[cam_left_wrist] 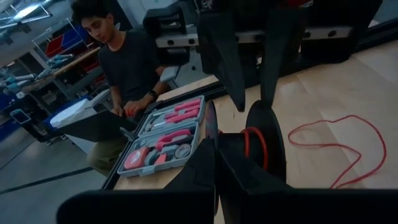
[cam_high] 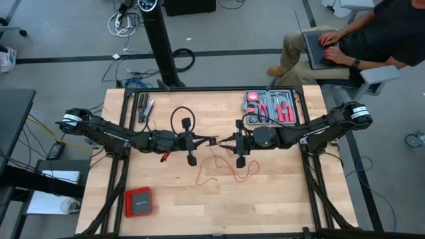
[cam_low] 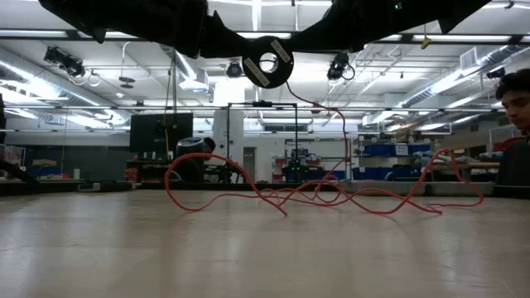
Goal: Coil cords
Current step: Uncoil the red cable wire from the black spool
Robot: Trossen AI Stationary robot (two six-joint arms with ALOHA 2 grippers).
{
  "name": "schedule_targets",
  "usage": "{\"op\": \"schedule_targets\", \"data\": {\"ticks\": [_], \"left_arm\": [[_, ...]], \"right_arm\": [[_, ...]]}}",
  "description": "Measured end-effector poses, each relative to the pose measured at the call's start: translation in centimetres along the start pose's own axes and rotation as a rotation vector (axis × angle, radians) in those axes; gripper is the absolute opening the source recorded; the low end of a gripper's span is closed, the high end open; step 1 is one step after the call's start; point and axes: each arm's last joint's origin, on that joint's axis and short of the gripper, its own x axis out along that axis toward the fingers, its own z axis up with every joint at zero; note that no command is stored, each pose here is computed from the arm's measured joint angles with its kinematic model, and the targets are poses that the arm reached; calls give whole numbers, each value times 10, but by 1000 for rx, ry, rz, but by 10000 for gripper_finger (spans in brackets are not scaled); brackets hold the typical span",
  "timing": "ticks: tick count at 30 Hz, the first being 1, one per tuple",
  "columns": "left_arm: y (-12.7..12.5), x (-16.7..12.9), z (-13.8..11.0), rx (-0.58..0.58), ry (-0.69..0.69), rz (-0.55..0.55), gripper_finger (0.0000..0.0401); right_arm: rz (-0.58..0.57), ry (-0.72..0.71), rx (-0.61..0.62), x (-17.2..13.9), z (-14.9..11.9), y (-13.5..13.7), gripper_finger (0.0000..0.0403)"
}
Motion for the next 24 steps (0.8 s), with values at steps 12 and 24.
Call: {"op": "schedule_targets", "data": {"ticks": [12,24], "left_arm": [[1,0,4,-18,-41,14,5],[2,0,6,-73,-60,23,5]], "right_arm": [[2,1,0,0,0,0,69],[-17,3,23,1,-1,-4,5]]}}
